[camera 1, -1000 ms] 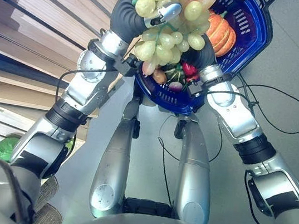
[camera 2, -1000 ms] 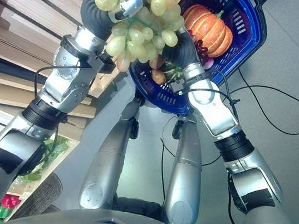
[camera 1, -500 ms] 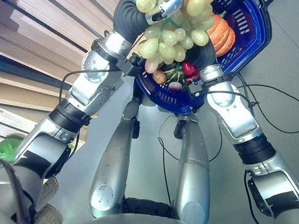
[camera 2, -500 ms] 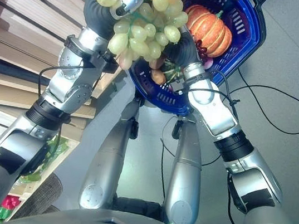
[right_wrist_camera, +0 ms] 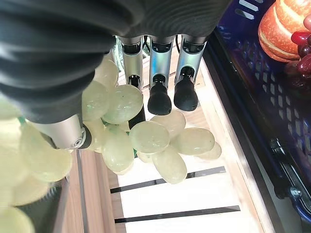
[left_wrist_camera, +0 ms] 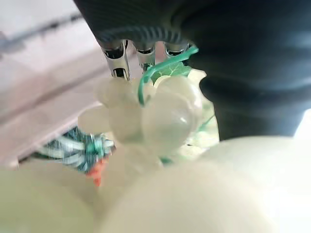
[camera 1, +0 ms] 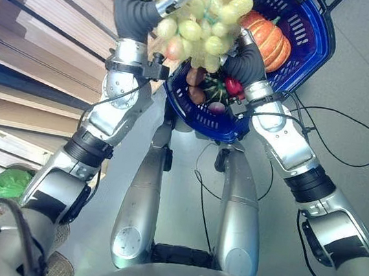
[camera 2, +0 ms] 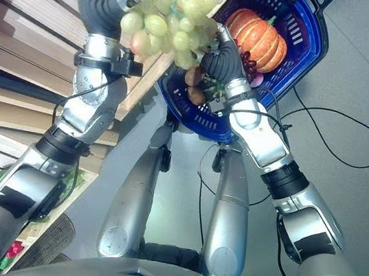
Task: Pick up fruits and vegetables into the basket
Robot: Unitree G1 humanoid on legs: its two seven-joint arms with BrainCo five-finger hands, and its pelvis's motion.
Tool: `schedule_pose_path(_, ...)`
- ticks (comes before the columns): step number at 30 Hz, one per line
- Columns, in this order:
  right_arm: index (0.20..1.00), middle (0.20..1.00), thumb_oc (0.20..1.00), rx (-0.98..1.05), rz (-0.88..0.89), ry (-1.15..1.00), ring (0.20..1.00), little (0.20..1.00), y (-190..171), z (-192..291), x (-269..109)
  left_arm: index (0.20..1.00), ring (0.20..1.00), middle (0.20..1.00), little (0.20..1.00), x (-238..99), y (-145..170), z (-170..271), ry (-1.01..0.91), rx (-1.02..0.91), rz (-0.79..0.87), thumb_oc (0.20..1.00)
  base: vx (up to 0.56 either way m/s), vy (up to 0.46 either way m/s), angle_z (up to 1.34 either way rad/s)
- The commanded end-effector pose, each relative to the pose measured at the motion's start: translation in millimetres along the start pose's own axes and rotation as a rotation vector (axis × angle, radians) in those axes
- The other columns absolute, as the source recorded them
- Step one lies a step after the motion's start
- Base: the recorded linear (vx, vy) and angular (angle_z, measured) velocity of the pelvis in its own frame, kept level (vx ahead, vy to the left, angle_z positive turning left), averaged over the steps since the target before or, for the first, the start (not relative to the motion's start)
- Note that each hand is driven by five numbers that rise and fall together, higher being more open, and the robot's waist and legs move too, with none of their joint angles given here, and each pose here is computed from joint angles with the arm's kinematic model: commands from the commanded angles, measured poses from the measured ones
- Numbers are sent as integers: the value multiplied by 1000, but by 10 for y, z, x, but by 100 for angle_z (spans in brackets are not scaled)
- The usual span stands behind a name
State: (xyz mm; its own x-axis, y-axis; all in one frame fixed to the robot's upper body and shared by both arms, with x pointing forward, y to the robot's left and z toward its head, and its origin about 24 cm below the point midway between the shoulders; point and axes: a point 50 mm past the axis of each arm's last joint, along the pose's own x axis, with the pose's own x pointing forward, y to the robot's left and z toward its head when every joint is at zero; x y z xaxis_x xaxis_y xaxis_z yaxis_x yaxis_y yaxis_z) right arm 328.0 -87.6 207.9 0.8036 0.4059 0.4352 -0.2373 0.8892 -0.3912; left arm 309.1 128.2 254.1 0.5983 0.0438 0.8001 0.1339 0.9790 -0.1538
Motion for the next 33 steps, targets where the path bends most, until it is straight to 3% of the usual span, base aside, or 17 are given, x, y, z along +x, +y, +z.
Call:
schedule_pose_path(1, 200, 200, 200, 46, -26, -160, 200, 200, 7, 262, 16, 1000, 1000, 1000, 1000, 44, 68, 140, -112, 43, 89, 1000, 0, 0, 0)
schedule_pose_path(13, 200, 200, 200, 59, -61, -154, 200, 200, -29, 228, 10, 1000, 1000, 1000, 1000, 64, 305, -2, -48, 153, 270, 1000, 0, 0, 0)
schedule_pose_path(24, 200, 200, 200, 66, -106, -161, 200, 200, -95, 193, -19, 1000, 1000, 1000, 1000, 34, 455, -118, -1, 188, 322, 1000, 0, 0, 0)
schedule_pose_path(33, 200, 200, 200, 60, -239, -94, 200, 200, -223, 16, -62, 1000, 1000, 1000, 1000, -44, 657, -316, 78, 348, 416, 1000, 0, 0, 0)
